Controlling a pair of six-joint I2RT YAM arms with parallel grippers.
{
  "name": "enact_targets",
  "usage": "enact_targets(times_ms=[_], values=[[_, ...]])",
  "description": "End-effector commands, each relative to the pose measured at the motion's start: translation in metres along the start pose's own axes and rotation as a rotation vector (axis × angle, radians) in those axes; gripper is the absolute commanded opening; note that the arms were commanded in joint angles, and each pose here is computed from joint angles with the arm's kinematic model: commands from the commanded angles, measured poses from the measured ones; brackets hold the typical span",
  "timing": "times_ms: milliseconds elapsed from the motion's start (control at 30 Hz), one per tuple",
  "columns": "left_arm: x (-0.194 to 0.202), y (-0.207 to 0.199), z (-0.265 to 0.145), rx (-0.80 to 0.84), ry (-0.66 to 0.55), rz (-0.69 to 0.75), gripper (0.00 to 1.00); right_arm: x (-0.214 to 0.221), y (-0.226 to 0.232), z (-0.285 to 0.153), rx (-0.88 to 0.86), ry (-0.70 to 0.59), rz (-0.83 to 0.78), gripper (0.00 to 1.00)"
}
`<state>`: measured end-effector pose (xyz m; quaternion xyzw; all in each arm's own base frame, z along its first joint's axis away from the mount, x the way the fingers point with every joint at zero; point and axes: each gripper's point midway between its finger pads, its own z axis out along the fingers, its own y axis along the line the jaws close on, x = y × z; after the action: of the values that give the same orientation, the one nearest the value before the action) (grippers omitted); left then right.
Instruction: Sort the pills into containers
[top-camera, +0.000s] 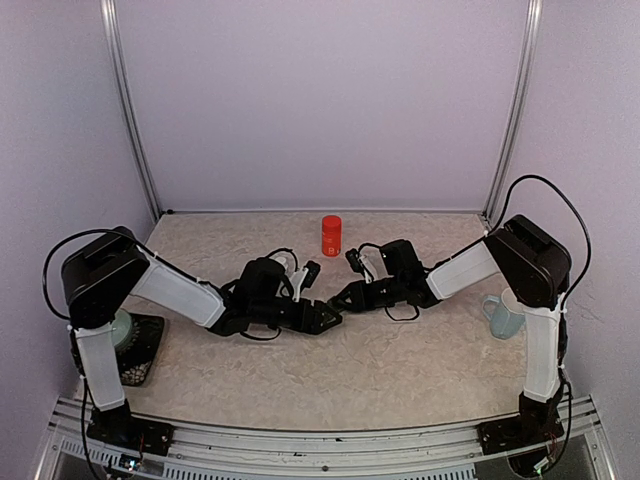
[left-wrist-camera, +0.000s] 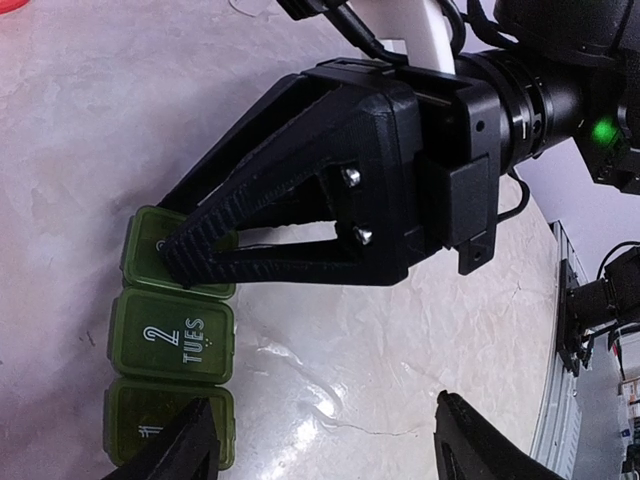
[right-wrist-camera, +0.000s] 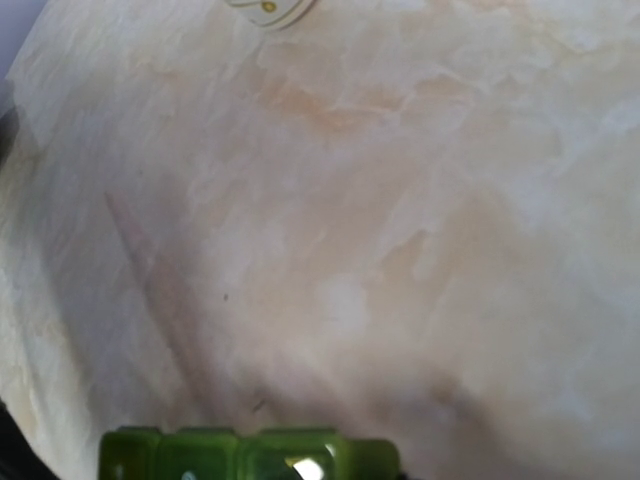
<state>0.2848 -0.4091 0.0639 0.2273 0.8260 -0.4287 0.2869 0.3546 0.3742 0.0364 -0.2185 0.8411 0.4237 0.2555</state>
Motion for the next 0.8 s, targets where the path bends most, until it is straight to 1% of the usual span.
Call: enact_targets(times_ms=[0,133,367,500,667,767], values=[[0.027,0.003,0.009,-0.007,0.084,-0.020,0.72,0.016,-0.007,0.005,0.043,0.054,0.012,0.29],[0.033,0.004,0.013,-0.019,0.106,-0.020,0.72,0.017,-0.007,0.005,0.042,0.054,0.013,0.29],[0.050,0.027,0.014,-0.086,0.144,-0.058,0.71,0.018,-0.006,0.004,0.042,0.056,0.012,0.29],[0.048,0.028,0.009,-0.026,0.125,-0.094,0.70,0.016,-0.005,0.003,0.042,0.053,0.008,0.29],[0.030,-0.012,0.000,0.140,0.094,-0.045,0.69,0.016,-0.006,0.002,0.049,0.049,0.016,0.28],[0.017,-0.037,-0.011,0.225,0.057,-0.045,0.69,0.014,-0.006,0.001,0.055,0.044,0.028,0.28]])
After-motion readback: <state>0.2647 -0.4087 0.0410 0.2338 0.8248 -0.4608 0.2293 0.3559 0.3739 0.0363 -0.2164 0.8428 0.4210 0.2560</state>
